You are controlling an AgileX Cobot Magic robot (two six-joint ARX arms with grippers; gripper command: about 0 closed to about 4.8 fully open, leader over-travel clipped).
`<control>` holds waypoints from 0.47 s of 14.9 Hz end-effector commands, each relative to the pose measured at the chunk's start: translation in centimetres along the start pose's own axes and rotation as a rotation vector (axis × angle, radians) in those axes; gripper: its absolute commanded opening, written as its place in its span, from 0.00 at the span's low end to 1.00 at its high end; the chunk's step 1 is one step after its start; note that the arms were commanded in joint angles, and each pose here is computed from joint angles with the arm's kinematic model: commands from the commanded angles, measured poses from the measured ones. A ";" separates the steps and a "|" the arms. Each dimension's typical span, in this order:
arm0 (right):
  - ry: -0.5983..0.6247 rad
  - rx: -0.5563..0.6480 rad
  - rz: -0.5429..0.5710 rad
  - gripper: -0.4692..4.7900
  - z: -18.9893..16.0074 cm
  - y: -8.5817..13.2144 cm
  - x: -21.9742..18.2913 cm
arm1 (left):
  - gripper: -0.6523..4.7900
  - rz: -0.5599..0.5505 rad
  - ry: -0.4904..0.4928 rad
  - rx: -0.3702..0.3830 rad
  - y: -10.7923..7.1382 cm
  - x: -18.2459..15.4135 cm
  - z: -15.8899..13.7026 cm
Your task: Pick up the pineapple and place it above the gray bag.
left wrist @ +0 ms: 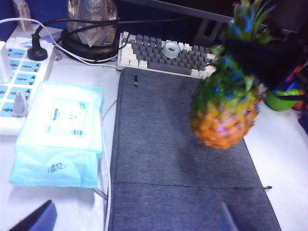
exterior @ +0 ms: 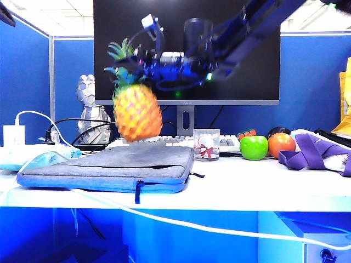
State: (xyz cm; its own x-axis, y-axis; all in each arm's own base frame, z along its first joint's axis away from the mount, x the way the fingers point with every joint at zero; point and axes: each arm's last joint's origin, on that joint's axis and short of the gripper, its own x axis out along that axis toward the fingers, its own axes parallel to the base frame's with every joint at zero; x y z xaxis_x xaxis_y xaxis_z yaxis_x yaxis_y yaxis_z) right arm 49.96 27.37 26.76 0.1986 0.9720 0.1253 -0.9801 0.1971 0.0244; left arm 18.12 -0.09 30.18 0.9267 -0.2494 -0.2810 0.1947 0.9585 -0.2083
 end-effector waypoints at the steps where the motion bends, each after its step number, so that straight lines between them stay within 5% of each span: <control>1: -0.117 -0.104 0.013 0.09 -0.5 -0.1 0.2 | 1.00 -0.005 -0.023 0.007 -0.1 -0.1 0.3; 7: -0.178 -0.003 -0.043 0.09 -5.1 -1.0 0.3 | 1.00 -0.003 -0.005 0.001 0.0 0.2 -0.1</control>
State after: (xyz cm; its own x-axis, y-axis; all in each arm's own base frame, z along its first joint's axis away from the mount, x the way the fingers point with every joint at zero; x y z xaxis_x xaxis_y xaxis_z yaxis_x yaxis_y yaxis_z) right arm 51.34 27.94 20.69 0.2480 0.9339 0.2575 -0.9688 0.2392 0.0656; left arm 18.19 -0.09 29.99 0.9248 -0.2494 -0.2873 0.1932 0.9584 -0.2103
